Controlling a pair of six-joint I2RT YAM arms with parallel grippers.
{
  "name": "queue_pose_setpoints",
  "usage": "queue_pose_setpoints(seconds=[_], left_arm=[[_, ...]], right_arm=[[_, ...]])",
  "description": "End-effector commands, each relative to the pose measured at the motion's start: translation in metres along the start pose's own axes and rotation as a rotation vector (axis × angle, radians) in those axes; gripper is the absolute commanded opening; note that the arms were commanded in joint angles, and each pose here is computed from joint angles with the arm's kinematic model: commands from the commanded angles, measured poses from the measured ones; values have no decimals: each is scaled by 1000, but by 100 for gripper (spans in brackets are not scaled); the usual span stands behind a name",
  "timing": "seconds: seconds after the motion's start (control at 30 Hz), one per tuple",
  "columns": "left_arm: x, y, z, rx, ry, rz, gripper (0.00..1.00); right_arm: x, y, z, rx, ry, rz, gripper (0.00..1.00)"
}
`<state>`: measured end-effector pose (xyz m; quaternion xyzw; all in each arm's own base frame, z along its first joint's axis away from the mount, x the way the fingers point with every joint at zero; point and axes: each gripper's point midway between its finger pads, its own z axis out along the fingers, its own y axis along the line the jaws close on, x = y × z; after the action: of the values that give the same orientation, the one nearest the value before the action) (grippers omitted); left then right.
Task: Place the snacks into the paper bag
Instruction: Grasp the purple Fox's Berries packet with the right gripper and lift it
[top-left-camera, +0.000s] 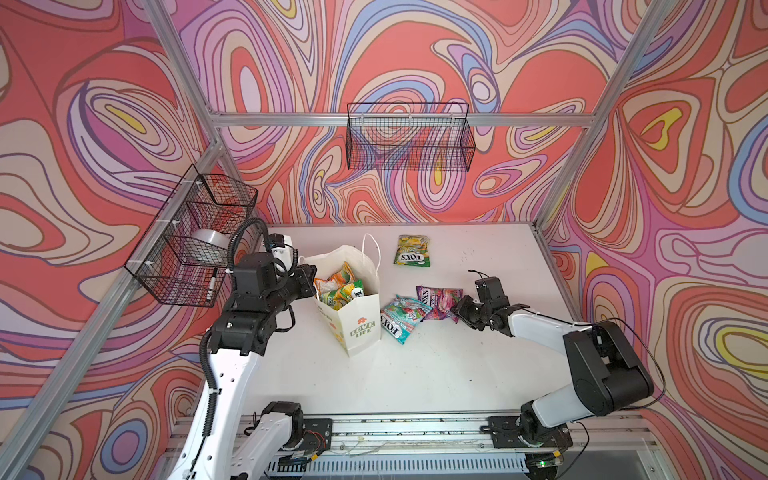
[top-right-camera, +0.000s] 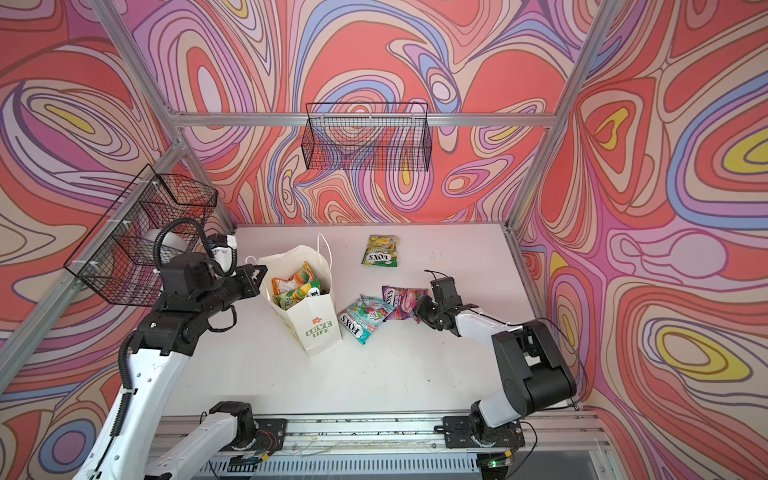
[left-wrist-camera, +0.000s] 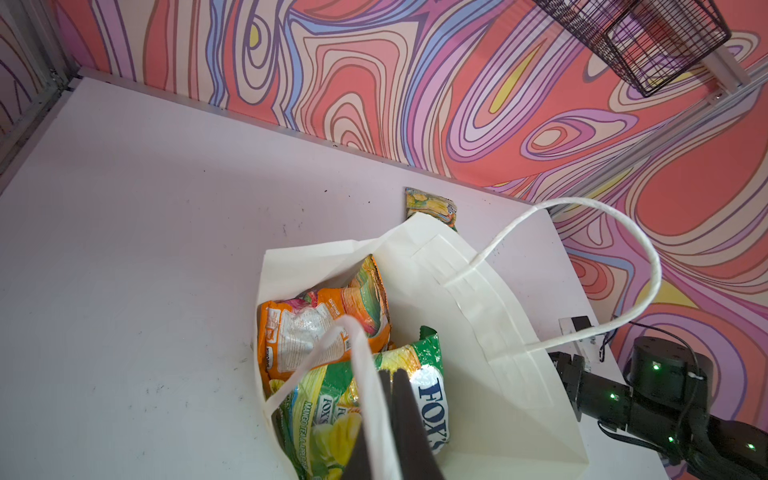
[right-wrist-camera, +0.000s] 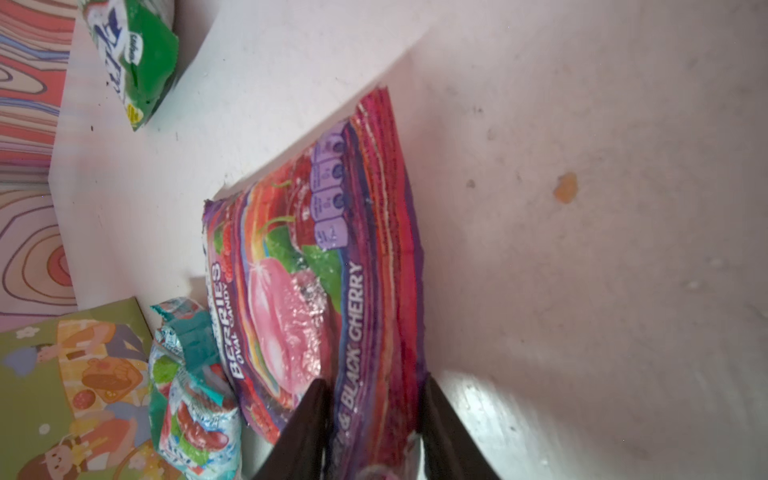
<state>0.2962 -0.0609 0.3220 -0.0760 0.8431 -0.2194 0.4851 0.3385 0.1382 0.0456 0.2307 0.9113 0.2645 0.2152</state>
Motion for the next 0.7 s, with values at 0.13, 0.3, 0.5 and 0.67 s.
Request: queue_pose_setpoints(seconds=[0.13, 0.3, 0.5, 0.67], left_arm=[[-5, 8, -12, -68, -34, 5, 3], [-2, 5, -8, -47, -11, -7, 3], [-2, 1, -10, -28, -6, -11, 2], [-1, 0, -12, -23, -7, -10, 2]], right_arm=[[-2, 21, -10, -86, 3, 4, 12], [1, 32, -18, -123, -13, 17, 0], [-8, 48, -49, -142, -57, -11, 0], [-13, 65, -75, -183, -87, -34, 0]])
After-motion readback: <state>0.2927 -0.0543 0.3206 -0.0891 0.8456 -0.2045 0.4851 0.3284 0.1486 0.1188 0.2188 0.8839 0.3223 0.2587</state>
